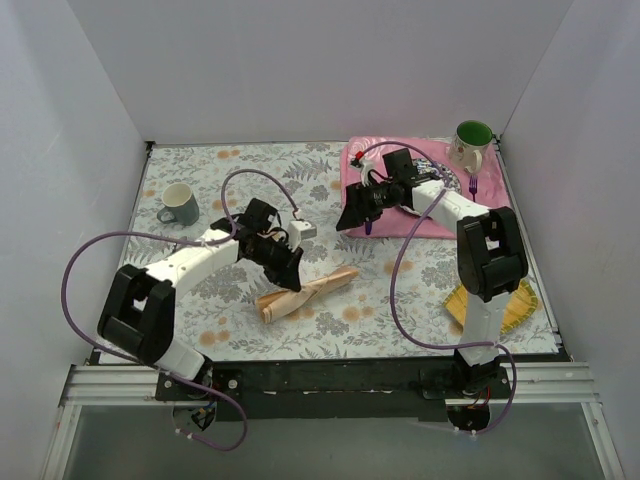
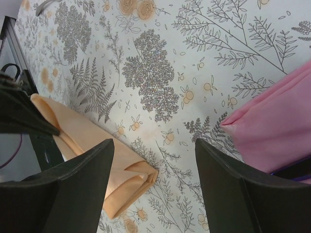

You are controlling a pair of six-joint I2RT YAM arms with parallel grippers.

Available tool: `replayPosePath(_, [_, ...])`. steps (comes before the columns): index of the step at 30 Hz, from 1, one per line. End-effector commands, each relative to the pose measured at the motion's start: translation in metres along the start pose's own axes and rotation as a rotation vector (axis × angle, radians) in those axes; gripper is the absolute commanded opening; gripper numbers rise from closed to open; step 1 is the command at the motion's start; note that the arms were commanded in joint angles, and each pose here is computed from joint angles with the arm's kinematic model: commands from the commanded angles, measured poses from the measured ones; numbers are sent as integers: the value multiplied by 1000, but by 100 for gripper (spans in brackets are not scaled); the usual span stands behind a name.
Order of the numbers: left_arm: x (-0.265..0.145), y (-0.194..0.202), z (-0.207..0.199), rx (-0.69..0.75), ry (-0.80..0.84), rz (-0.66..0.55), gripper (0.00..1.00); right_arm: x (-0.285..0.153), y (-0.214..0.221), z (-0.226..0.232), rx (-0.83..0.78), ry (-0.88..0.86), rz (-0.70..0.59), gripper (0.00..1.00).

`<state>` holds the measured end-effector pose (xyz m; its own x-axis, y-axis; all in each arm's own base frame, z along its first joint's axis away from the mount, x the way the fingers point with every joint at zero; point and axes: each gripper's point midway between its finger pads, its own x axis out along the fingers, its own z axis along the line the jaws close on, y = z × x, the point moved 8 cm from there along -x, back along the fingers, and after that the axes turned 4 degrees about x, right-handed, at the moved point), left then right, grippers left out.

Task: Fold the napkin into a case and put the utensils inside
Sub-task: Turn over the smaller rectangle-folded napkin at the center of the board.

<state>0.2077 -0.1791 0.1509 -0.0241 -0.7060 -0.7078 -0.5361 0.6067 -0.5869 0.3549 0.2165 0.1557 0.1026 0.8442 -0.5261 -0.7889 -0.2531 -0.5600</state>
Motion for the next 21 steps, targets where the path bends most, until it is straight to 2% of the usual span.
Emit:
replayPosePath(1, [-11, -4, 20, -181, 130, -41, 0, -7, -11, 4, -40, -37, -9, 75])
replayPosePath(6, [-7, -1, 45, -254, 156, -78, 0, -4, -11, 4, -23, -57, 6, 74])
replayPosePath(18, [-10, 7, 112, -379, 96, -139, 0, -7, -10, 2, -27, -58, 17, 74])
replayPosePath(20, [-9, 9, 117, -383, 78, -137, 6, -6, -9, 2, -23, -56, 18, 74])
replayPosePath(21, [-10, 9, 121, -382, 63, -148, 14, -7, -10, 3, -22, -59, 18, 74])
